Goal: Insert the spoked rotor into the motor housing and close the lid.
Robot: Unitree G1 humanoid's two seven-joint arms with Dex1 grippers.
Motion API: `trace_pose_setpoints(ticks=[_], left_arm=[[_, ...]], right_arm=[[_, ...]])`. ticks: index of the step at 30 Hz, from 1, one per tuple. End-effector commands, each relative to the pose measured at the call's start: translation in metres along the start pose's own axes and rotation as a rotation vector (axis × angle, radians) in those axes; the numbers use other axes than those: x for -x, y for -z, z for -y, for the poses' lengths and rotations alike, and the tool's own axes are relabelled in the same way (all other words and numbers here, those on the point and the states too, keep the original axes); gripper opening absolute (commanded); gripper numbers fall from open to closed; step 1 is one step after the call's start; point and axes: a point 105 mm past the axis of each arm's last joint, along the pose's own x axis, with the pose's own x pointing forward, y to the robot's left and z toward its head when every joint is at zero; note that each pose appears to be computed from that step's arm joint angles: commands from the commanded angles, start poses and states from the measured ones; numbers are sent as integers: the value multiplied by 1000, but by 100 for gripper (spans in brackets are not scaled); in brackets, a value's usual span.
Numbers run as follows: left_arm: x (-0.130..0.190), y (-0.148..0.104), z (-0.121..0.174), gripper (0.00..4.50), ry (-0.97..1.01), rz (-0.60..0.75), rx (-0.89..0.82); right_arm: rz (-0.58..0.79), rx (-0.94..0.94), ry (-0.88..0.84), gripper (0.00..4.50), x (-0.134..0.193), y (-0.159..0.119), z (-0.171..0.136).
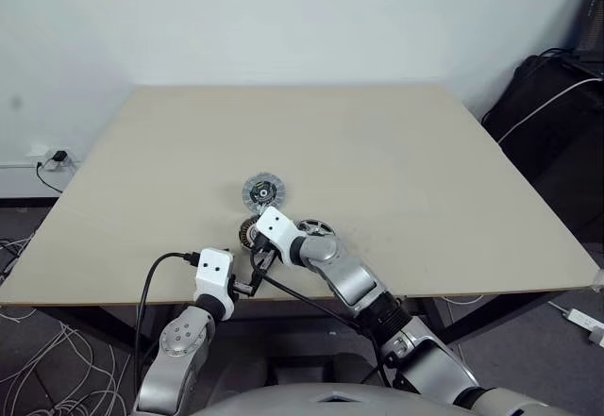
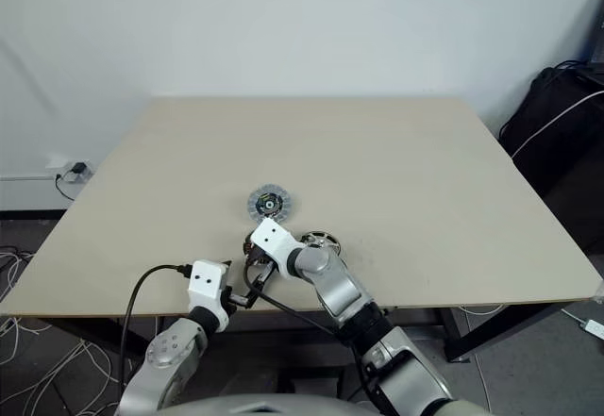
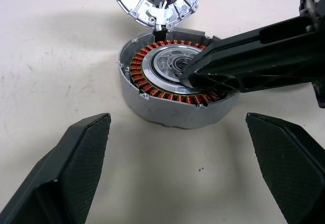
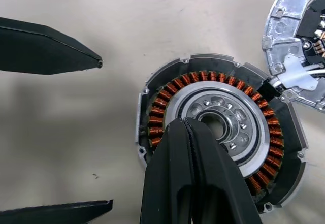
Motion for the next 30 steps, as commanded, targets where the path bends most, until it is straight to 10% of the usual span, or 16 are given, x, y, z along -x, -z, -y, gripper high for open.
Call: trace_pose_setpoints(ticks=[1,30], left_arm=[[-1,-10,-2,450,-12,49,-10],[-4,-7,-2,450,-7,56,-6]], right_arm=[[58,10,50,3,0,-17,14],[162,37,44,3,4,-40,9]])
